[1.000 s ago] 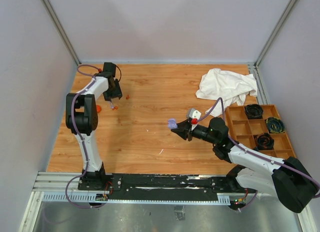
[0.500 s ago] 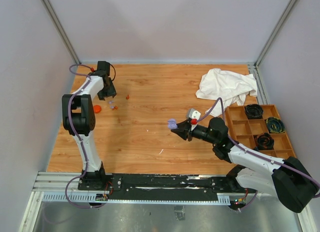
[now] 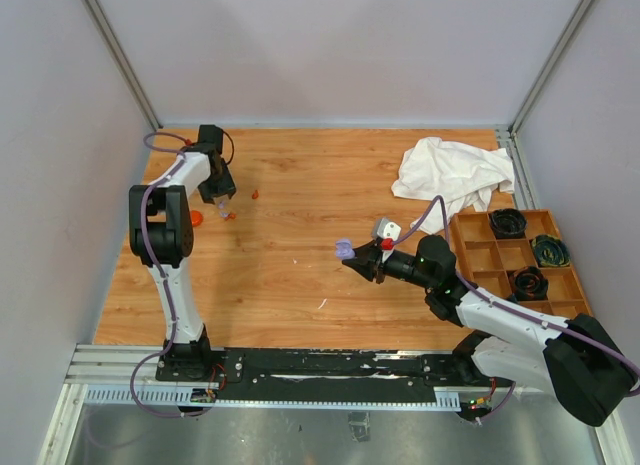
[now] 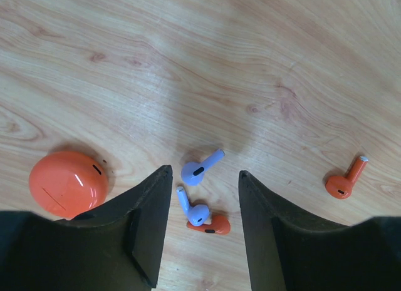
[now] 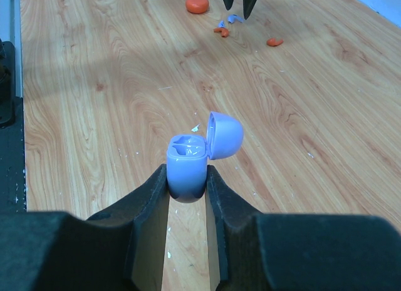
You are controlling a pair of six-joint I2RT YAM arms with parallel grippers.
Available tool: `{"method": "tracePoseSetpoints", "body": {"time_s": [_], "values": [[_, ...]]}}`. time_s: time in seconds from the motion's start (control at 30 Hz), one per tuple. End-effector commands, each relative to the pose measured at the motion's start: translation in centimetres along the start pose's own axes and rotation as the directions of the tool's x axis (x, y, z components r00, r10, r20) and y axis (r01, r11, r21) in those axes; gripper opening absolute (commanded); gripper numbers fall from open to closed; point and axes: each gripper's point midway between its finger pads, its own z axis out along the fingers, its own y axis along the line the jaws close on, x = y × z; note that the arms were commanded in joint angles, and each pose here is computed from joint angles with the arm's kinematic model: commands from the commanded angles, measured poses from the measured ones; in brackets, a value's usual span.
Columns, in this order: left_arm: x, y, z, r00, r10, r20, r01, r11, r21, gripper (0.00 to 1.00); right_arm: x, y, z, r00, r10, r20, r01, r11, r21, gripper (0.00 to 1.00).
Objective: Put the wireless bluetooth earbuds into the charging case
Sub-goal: Pick up the earbud from the center of the board.
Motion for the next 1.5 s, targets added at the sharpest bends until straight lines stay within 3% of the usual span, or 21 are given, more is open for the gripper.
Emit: {"method": "tracePoseSetpoints", "body": {"time_s": [0.0, 0.53, 0.83, 1.27, 1.47], "values": [[-0.2, -0.3, 0.6, 1.000, -0.002, -0.005, 0.003, 1.000, 0.008, 0.51, -1.9, 0.1, 0.6, 0.999, -0.038, 0.040, 0.038, 0.999, -0.010, 0.14], [1.4, 0.7, 2.1, 0.999, 0.024, -0.046, -0.026, 0.999, -0.041, 0.34, -2.0, 0.1, 0.6, 0.998, -0.041, 0.040, 0.041, 0.999, -0.008, 0.14], [1.5, 0.0, 0.6, 0.997, 0.062, -0.044, -0.061, 0.998, 0.021, 0.24, -2.0, 0.2, 0.7, 0.998, -0.041, 0.037, 0.042, 0.999, -0.012, 0.13], [4.4, -6.6, -5.6, 0.962, 0.268, 0.046, -0.271, 0.951, 0.145, 0.22, -2.3, -0.1, 0.4, 0.998, -0.047, 0.043, 0.046, 0.999, 0.012, 0.13], [9.1, -10.6, -8.3, 0.908, 0.409, 0.086, -0.418, 0.882, 0.219, 0.23, -2.6, -0.5, 0.0, 0.997, -0.061, 0.051, 0.059, 0.997, 0.043, 0.13]]}}
